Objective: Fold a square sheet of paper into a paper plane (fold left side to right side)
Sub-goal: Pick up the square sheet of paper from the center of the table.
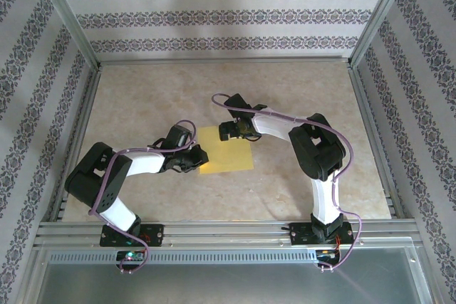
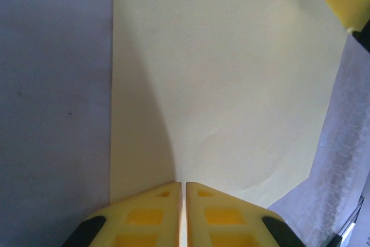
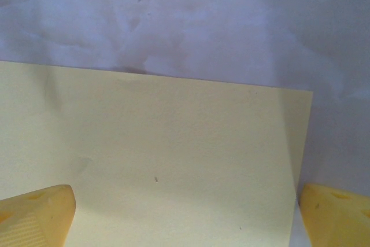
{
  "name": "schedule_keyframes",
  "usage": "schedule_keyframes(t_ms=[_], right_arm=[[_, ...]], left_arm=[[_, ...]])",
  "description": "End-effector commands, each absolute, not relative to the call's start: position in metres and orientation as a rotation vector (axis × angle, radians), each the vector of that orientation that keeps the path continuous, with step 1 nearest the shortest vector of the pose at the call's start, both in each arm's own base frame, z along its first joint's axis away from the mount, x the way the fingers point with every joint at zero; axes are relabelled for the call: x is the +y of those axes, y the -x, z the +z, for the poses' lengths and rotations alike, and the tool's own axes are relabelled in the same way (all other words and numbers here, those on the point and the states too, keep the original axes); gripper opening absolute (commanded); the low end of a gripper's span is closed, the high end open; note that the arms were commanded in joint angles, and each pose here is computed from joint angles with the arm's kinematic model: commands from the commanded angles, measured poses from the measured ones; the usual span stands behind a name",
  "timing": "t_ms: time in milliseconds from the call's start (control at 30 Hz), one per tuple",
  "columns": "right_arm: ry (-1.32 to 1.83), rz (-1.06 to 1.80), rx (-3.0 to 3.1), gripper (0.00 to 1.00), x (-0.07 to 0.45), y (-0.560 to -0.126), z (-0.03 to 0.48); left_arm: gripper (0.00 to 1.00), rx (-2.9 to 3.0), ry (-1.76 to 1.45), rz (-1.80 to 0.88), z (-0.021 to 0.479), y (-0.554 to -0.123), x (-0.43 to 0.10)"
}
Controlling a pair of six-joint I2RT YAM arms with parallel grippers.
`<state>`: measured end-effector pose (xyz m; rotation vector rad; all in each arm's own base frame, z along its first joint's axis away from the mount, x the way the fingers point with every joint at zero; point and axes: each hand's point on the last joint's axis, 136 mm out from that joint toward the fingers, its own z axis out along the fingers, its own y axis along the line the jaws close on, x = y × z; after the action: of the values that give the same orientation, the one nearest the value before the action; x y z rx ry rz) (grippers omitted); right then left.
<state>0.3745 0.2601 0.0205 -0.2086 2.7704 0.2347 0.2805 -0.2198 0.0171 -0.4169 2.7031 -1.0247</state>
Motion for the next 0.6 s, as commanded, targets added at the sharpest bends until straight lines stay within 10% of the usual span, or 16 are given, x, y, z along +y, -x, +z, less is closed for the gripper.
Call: schedule_keyframes(t_ms=[0,567], right_arm=[[0.256,0.3,2.851,0.98,0.275,-0.348,0.021],[0.375,0.278,2.882,0.98,0.291,-0.329,0.02]], left_arm=[[0.11,2.746,0.407,-0.976,0.006,-0.272,-0.218],[0.1,2.755,0.405,-0.928,0.008,-0.269,-0.211]])
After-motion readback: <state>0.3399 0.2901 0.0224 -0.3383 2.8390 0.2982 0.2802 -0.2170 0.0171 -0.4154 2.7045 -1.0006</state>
